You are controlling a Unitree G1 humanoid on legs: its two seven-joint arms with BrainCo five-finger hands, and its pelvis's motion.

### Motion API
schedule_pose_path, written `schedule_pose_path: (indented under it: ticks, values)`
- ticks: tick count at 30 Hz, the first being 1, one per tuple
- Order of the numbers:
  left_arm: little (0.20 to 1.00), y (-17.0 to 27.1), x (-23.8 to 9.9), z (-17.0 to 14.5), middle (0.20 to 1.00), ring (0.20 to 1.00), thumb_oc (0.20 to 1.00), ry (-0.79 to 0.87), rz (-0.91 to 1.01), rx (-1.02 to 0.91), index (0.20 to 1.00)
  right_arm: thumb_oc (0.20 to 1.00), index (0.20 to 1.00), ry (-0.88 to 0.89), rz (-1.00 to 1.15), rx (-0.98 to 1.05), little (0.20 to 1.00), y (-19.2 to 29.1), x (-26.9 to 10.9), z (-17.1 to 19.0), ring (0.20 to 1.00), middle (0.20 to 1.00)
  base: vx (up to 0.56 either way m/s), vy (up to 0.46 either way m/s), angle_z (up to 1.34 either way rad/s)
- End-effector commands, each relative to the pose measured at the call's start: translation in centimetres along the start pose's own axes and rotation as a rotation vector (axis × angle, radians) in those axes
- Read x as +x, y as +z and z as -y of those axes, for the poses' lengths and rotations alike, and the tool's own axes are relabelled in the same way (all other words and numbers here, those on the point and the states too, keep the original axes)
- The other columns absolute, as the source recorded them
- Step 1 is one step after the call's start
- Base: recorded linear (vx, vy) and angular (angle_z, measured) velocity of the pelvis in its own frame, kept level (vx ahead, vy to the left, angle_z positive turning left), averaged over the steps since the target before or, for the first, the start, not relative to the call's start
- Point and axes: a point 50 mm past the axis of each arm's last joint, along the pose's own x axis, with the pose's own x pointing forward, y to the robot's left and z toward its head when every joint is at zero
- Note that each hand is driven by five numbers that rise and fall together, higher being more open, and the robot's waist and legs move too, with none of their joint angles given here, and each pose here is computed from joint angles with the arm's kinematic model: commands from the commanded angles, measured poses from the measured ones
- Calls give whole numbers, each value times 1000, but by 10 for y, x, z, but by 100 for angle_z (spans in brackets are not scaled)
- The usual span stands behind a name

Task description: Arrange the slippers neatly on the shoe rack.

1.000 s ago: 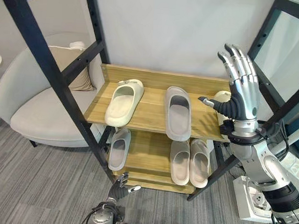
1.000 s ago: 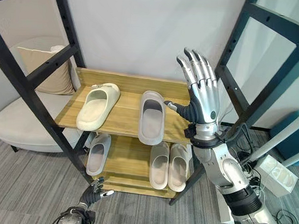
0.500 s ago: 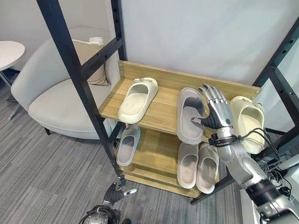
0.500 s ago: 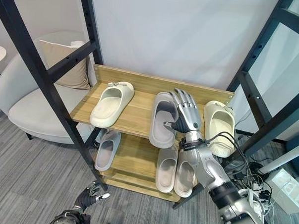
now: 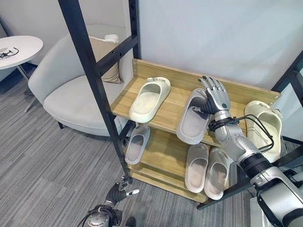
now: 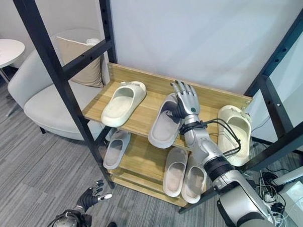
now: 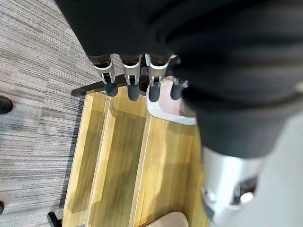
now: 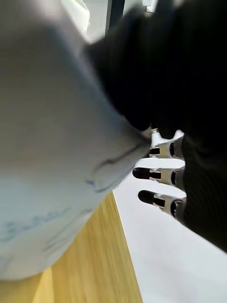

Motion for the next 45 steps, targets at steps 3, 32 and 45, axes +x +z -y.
schedule_pose_path:
  ticks: [3,32,45]
  values:
    - [1000,27,10,2,1000,1000,1000,-33,110,20,1000,200,200,-6,-22,3,200,-6,10,10,200,200,0,0,0]
    - [1000,22,15,-2,1000,1000,1000,110,74,-13,1000,200,200,-276,794,1419,200,147,-88,142,200,200,-19,-13,-2]
    - [1000,19,17,-7,1000,1000,1000,171,67,-68,1000,200,200,163,731,1426,200,198,-85,72,200,200,-15,9,6]
